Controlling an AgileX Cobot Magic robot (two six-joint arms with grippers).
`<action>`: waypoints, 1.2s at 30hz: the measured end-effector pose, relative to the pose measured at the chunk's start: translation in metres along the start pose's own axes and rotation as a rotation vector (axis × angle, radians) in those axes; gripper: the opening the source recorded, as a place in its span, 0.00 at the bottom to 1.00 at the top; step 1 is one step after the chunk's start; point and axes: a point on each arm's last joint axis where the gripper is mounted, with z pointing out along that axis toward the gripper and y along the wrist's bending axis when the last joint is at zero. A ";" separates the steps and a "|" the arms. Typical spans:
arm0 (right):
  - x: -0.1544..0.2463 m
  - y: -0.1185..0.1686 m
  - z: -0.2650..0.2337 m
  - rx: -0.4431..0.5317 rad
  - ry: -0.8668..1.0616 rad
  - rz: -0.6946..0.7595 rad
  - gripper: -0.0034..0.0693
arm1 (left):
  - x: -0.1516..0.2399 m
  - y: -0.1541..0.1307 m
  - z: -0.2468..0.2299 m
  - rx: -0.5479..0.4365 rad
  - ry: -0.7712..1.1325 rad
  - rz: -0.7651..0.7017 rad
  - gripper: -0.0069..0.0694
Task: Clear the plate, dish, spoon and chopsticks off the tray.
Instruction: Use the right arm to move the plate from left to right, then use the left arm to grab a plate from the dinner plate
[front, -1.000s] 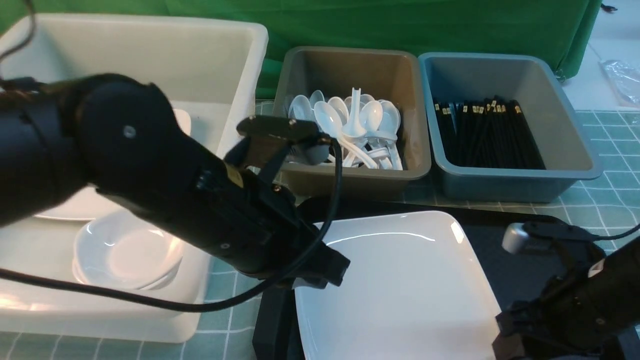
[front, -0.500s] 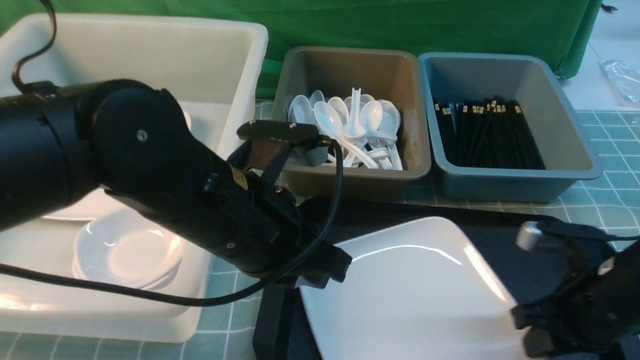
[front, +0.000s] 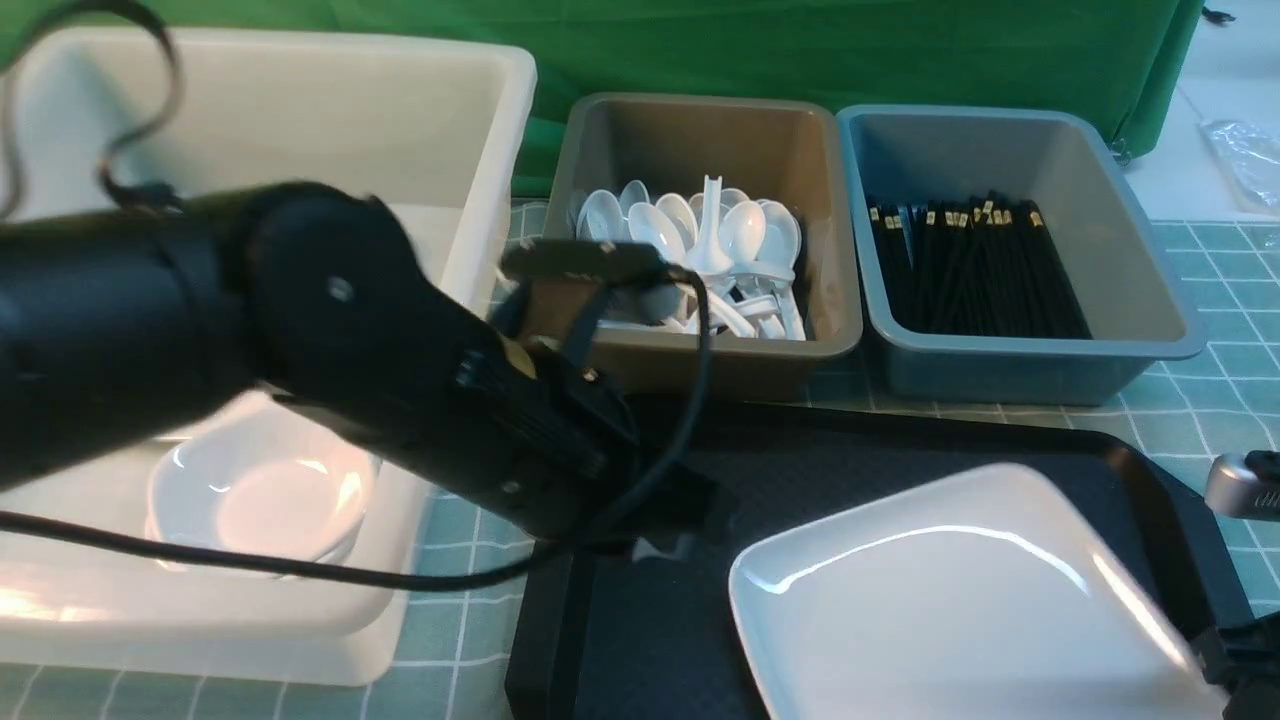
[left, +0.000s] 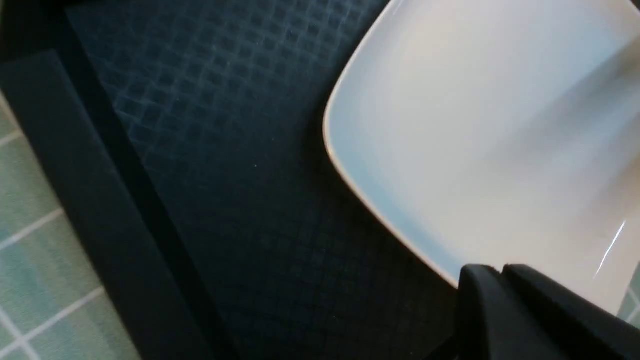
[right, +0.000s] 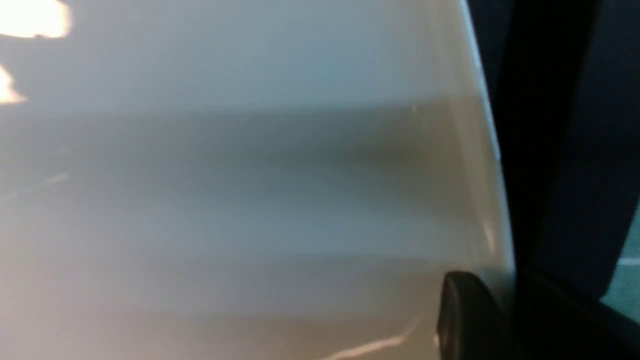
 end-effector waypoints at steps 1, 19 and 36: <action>0.000 0.000 0.000 0.001 0.001 -0.001 0.42 | 0.000 0.000 0.001 -0.001 0.003 0.002 0.11; 0.004 0.001 -0.013 0.010 -0.061 -0.012 0.71 | -0.038 0.013 0.092 -0.041 0.089 -0.001 0.79; 0.006 0.002 -0.024 0.016 -0.140 -0.018 0.71 | -0.032 0.026 0.142 -0.022 0.144 -0.108 0.57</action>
